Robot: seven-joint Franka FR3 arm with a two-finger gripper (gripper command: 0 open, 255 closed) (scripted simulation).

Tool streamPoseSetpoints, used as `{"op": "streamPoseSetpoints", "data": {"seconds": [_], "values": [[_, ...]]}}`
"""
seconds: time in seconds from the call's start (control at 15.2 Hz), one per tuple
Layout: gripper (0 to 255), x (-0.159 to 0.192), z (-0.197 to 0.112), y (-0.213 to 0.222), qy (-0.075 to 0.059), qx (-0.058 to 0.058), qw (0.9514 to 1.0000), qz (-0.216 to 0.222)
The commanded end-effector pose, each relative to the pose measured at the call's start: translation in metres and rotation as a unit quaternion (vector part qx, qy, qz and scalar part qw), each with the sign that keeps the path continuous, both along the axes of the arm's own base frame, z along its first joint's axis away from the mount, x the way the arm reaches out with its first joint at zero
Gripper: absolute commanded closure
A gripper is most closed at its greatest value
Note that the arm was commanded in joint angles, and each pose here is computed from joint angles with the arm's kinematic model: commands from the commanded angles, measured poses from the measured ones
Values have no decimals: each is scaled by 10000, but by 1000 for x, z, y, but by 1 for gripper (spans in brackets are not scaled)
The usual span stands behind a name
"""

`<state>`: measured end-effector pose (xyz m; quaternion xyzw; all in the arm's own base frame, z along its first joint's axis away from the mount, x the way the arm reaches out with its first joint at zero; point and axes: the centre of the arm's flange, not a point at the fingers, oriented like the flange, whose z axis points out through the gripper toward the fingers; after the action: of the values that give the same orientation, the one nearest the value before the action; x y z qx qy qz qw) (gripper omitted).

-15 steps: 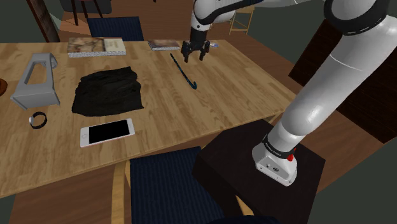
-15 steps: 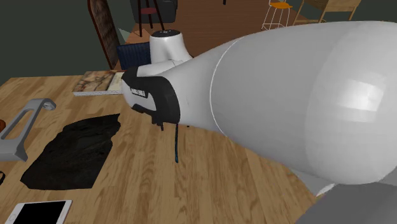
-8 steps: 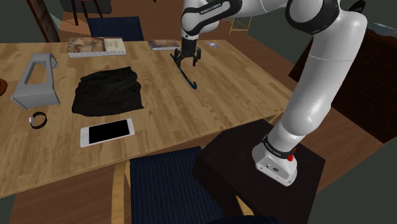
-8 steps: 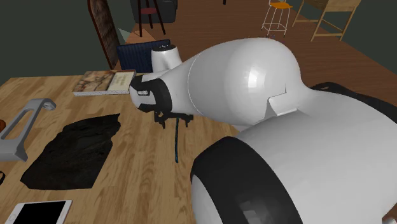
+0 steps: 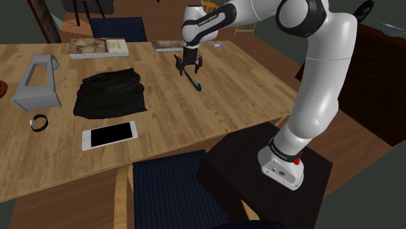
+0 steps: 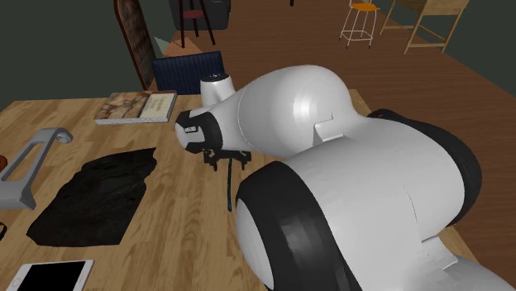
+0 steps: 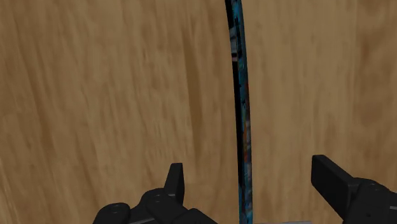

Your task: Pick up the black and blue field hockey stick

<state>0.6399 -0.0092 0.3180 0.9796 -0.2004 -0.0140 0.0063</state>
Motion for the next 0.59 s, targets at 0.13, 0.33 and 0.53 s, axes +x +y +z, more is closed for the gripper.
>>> {"op": "streamPoseSetpoints", "data": {"seconds": [0.13, 0.33, 0.53], "values": [[0, 0, -15, 1, -2, 0, 10000, -2], [255, 0, -14, 1, -2, 0, 10000, -2], [255, 0, -14, 1, -2, 0, 10000, -2]]}}
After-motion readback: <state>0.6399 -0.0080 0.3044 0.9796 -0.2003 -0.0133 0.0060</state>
